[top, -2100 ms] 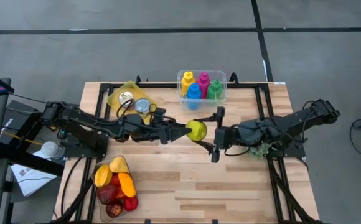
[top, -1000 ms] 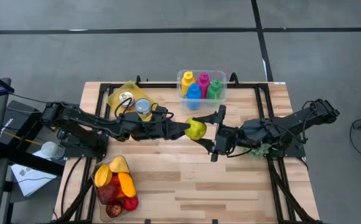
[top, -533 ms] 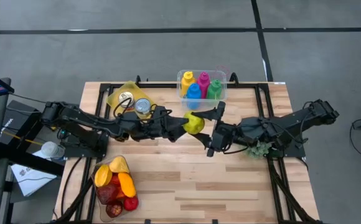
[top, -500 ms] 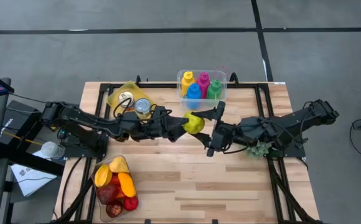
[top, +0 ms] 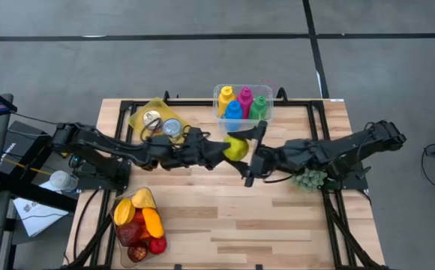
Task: Pick & Place Food Item
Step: Put the green apple into the transparent bin
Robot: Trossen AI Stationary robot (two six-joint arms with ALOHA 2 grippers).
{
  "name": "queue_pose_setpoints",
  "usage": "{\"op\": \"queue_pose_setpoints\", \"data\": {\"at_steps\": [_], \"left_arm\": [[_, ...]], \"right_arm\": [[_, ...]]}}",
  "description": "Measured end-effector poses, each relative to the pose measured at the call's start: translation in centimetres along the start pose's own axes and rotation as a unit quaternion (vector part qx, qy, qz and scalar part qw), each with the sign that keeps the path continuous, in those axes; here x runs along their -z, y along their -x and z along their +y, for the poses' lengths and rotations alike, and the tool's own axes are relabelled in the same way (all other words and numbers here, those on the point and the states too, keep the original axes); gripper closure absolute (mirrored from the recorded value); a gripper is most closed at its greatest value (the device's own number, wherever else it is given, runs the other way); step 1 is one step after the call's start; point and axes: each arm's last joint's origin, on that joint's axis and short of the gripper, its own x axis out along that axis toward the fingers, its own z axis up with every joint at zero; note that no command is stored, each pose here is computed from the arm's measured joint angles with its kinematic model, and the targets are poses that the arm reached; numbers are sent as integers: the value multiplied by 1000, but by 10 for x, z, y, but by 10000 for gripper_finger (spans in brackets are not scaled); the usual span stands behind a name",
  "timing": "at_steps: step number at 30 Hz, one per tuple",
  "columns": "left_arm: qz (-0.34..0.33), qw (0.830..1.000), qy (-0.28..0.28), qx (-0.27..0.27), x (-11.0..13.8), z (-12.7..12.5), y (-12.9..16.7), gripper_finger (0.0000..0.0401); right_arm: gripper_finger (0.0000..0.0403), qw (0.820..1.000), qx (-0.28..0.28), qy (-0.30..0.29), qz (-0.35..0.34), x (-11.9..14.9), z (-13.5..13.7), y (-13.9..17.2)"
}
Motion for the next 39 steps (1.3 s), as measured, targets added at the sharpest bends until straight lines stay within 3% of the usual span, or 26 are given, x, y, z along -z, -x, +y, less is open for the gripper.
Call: {"op": "queue_pose_setpoints", "data": {"at_steps": [7,19,30,35,39], "left_arm": [[-6,1000,-9,-5,0,1,0,139],[-15,999,-30,-9,-7,3,-2,137],[-32,998,-56,-19,-25,5,-5,136],[47,995,-72,-46,-30,13,-6,137],[175,981,-64,-62,-20,19,-3,136]], "right_arm": [[7,1000,15,-14,19,2,1,0],[10,999,26,-22,35,1,2,5],[10,999,26,-46,0,-13,-6,31],[11,998,28,-61,-19,-26,-9,59],[10,997,29,-76,-15,-32,-12,91]]}}
